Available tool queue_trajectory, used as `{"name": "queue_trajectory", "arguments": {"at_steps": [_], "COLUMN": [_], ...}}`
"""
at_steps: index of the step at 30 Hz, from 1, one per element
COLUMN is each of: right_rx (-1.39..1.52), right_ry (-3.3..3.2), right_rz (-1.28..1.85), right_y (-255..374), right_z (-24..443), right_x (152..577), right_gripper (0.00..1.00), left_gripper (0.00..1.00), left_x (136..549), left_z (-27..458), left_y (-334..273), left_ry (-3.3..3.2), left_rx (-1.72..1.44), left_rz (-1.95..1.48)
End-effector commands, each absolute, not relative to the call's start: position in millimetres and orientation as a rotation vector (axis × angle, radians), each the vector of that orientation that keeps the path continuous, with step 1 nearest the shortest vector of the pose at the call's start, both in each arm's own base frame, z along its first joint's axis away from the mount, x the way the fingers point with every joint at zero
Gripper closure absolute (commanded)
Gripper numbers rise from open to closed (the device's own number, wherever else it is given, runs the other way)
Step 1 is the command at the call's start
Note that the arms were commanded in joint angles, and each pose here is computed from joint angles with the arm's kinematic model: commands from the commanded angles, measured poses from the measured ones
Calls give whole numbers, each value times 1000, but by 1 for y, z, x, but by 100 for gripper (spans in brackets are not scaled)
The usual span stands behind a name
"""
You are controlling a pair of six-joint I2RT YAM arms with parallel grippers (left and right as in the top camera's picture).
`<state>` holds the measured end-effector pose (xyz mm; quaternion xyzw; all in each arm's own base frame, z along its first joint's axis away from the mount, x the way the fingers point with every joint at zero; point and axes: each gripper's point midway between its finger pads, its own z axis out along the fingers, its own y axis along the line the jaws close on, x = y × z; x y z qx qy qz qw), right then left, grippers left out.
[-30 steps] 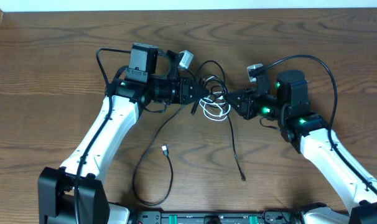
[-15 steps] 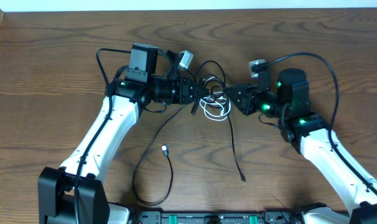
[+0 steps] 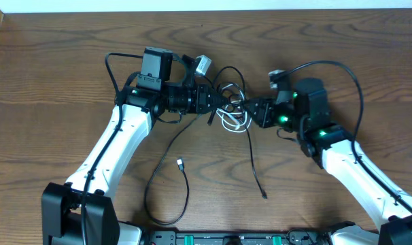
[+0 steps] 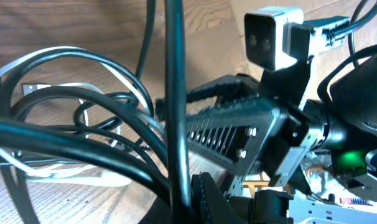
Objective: Untangle cables
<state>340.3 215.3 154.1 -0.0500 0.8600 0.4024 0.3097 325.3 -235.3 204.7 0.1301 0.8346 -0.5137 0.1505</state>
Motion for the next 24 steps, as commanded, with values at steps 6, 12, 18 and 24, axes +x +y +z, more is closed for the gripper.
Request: {"name": "queue_trajectory", "arguments": {"at_steps": [6, 12, 18, 24], "right_rx": [-86, -84, -51, 128], "right_ry": [2363, 2440, 2453, 2466], "right_rz": [997, 989, 1001, 926], "right_y": [214, 223, 235, 225], "right_z": [136, 117, 112, 105], "right_x": [334, 324, 322, 332], "right_gripper": [73, 75, 75, 76], "left_gripper": [92, 92, 92, 92], "left_x": [322, 322, 322, 317], "left_z": [222, 222, 222, 227], "left_y": [-237, -237, -238, -240], "left_ry": [2335, 2335, 2335, 2318], "left_rx": [436, 435, 436, 457], "left_rz": [-1492, -1492, -1493, -1543]}}
